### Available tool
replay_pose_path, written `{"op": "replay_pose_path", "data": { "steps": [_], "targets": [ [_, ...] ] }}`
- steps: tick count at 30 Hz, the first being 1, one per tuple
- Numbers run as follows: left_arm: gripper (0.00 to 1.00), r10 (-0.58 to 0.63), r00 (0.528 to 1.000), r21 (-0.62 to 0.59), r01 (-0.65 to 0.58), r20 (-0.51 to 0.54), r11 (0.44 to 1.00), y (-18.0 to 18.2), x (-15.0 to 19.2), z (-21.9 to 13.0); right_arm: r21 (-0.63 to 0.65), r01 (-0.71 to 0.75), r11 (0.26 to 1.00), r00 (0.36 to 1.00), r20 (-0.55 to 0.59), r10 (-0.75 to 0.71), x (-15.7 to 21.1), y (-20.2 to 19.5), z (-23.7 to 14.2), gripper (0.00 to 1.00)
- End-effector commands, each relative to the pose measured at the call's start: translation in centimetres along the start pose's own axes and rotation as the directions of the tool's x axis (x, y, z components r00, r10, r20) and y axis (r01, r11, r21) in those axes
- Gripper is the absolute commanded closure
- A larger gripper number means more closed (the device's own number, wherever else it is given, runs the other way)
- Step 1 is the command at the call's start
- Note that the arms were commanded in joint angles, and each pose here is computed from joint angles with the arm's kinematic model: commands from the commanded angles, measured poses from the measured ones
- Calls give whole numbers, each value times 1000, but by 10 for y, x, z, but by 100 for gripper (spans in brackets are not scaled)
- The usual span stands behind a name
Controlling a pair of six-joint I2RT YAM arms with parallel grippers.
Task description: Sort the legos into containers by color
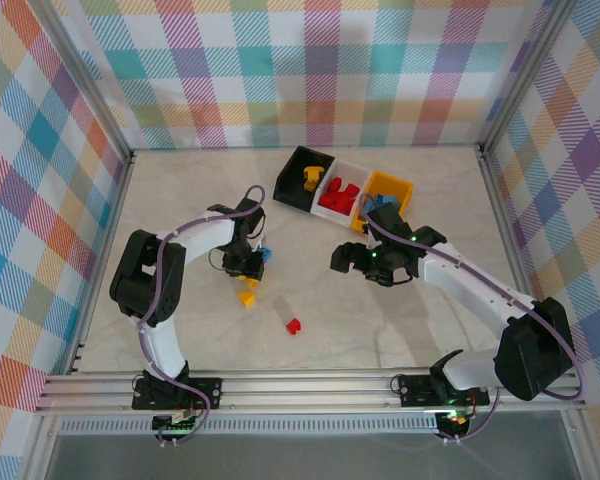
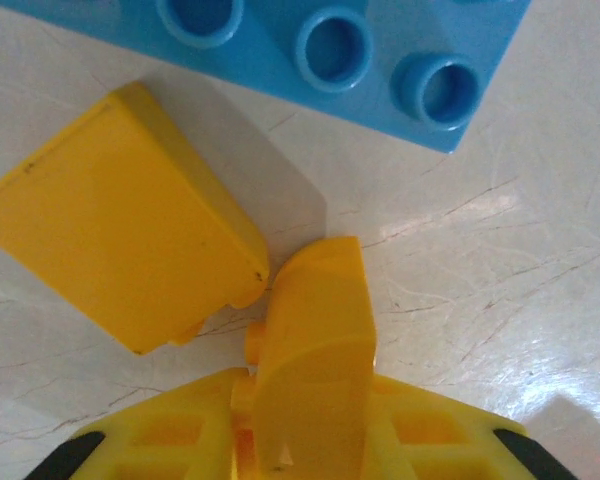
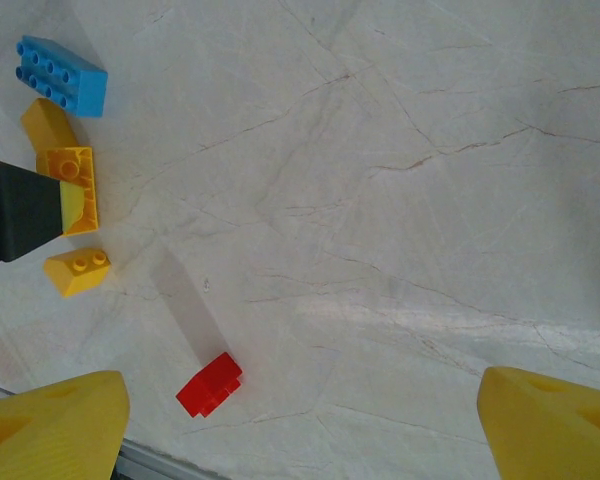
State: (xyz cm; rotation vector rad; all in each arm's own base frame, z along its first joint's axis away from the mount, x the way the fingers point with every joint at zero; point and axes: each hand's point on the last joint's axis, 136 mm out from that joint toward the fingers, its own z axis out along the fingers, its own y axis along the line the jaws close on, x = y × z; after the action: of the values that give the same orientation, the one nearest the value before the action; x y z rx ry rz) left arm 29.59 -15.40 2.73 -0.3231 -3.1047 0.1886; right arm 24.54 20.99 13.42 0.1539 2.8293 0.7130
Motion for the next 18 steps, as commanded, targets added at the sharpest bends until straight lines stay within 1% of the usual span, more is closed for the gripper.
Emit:
{"op": "replay_pose_path", "data": {
  "steps": [1, 7, 10, 13, 18],
  "targets": [
    [75, 10, 1000, 13, -10, 5, 1000, -9, -2, -8, 1, -2, 1000, 1000, -1, 2, 3, -1, 2, 10],
    [77, -17, 999, 73, 13, 44, 997, -21, -6, -35, 11, 9, 1000, 1000, 13, -10, 4, -5, 0, 9],
    [77, -38, 995, 122, 26, 95, 992, -33, -20, -57, 25, 17, 1000, 999, 36, -18, 3, -9, -5, 8],
    [77, -50, 988, 161, 26, 147, 987, -44, -44, -79, 26, 13, 1000, 998, 58, -15, 3, -13, -12, 8],
    [76, -76, 971, 211, 27, 226, 977, -59, -108, -105, 34, -3, 999, 996, 92, 0, 5, -21, -21, 8]
  ]
}}
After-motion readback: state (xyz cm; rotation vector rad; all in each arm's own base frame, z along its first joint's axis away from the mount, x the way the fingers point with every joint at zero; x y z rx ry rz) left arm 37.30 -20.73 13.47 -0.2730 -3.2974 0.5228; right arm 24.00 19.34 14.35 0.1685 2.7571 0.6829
